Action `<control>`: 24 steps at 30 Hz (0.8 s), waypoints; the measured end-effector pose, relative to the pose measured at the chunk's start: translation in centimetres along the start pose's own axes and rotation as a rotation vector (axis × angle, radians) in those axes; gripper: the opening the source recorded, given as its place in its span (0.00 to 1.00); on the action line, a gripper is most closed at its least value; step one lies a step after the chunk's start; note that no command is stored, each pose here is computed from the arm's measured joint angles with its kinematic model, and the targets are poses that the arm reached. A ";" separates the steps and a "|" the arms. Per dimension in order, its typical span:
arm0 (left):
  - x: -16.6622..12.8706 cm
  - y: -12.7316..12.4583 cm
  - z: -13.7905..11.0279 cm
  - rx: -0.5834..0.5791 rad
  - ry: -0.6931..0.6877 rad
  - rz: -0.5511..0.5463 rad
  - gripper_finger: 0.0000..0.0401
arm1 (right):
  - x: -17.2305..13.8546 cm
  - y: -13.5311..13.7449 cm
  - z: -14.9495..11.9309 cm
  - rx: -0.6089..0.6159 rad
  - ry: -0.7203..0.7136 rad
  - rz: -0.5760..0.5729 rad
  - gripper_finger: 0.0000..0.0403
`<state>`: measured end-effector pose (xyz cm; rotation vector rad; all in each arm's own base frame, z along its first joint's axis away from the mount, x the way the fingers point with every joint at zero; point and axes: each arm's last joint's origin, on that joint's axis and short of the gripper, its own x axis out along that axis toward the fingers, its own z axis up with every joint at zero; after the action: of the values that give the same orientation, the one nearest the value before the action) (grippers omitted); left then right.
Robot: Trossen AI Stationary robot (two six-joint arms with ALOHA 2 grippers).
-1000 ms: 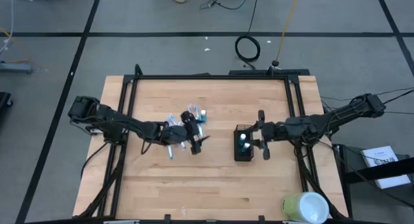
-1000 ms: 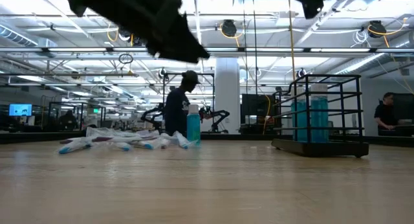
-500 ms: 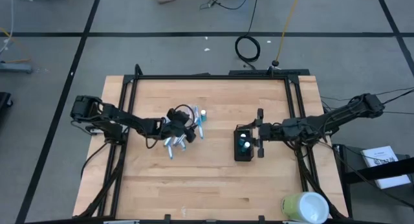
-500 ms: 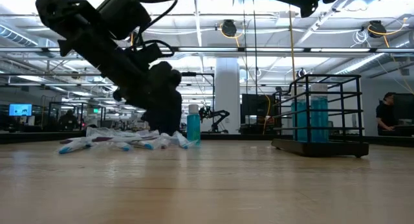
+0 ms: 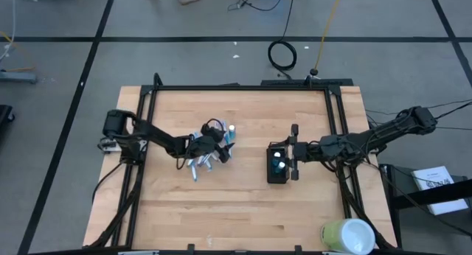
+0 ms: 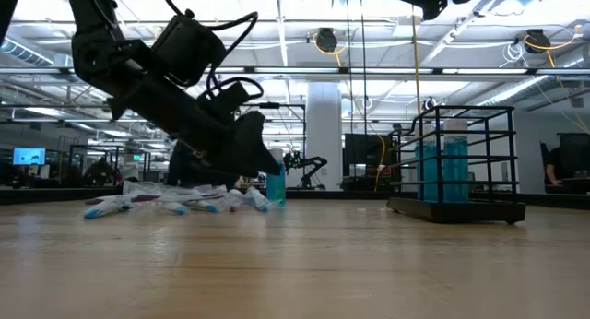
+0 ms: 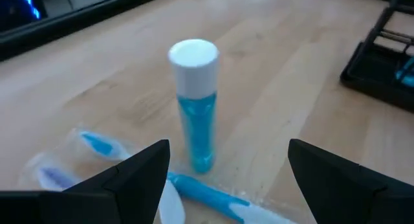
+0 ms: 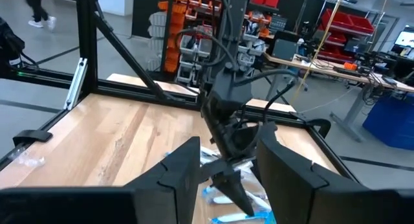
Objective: Pick & Place toothbrushing station
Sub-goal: Put the blue mouthwash bottle into the black organizer
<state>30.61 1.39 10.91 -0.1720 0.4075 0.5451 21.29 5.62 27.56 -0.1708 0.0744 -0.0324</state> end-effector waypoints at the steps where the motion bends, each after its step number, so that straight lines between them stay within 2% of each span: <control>1: 0.2 -0.2 0.0 0.017 -0.011 0.001 0.81 | 0.0 0.0 0.0 0.000 0.000 0.000 0.36; 7: 2.2 -0.6 -0.7 0.077 -0.009 0.028 0.81 | 0.0 0.0 -0.1 -0.003 0.012 0.002 0.36; 12: 4.0 -0.9 -1.5 0.083 0.015 0.043 0.81 | 0.0 0.0 -0.2 -0.005 0.023 0.005 0.36; 18: 4.6 -0.6 -1.6 0.075 0.016 0.079 0.81 | 0.0 0.1 -0.3 -0.007 0.029 0.006 0.36; 24: 5.0 0.2 -1.5 0.081 0.032 0.077 0.70 | 0.0 0.1 -0.3 0.004 0.034 0.007 0.36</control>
<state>33.89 3.54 7.45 -0.0872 0.4679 0.6007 21.26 5.63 27.21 -0.1662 0.1090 -0.0284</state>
